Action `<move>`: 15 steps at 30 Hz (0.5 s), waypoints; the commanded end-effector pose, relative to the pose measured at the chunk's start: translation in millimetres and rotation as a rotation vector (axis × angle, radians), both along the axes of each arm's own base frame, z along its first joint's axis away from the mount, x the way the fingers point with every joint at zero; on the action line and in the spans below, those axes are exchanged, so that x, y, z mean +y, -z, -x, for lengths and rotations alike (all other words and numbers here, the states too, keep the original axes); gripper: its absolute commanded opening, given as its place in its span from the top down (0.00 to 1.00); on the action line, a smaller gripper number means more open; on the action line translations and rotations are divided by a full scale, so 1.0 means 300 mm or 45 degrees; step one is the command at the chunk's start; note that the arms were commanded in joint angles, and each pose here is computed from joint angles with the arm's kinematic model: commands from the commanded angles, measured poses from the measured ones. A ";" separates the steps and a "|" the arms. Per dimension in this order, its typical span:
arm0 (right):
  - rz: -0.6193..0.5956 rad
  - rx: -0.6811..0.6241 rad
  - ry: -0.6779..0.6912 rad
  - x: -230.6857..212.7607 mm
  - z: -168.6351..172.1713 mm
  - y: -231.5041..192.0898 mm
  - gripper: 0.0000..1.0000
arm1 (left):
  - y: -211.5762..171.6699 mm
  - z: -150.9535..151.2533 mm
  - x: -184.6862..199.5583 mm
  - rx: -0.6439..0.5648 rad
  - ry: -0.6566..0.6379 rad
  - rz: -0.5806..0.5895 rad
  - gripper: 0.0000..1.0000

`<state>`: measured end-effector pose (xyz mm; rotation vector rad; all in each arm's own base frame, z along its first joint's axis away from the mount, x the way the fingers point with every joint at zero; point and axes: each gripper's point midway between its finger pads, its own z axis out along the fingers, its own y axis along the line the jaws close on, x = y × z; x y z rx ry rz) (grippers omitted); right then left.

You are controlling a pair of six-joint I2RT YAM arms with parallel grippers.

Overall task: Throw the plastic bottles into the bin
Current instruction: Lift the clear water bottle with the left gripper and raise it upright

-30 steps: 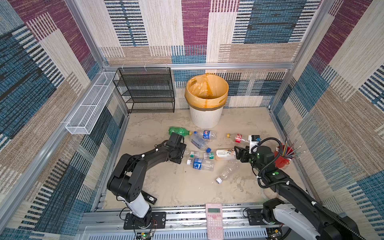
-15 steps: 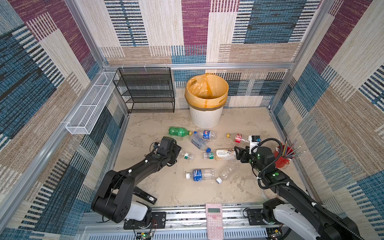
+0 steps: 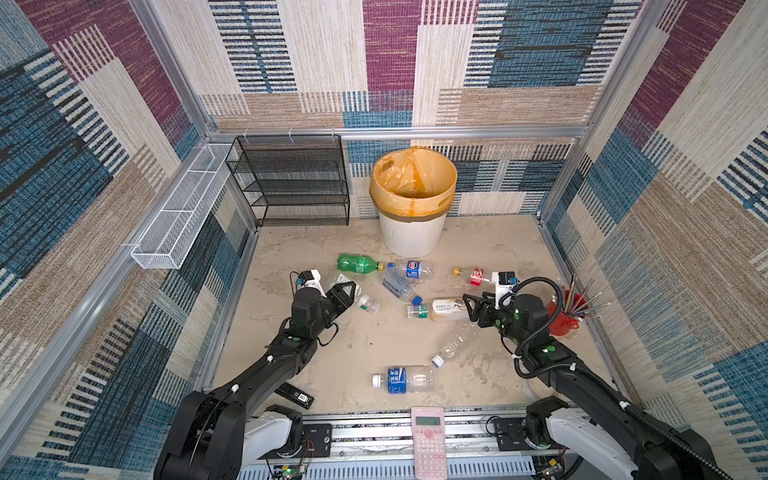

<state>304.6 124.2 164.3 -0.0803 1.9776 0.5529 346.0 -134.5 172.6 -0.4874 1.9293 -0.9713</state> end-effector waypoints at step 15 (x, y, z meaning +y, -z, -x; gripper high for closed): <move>-0.046 -0.025 -0.023 0.024 -0.023 -0.032 0.30 | -0.241 0.082 -0.029 -0.449 0.195 -0.210 0.43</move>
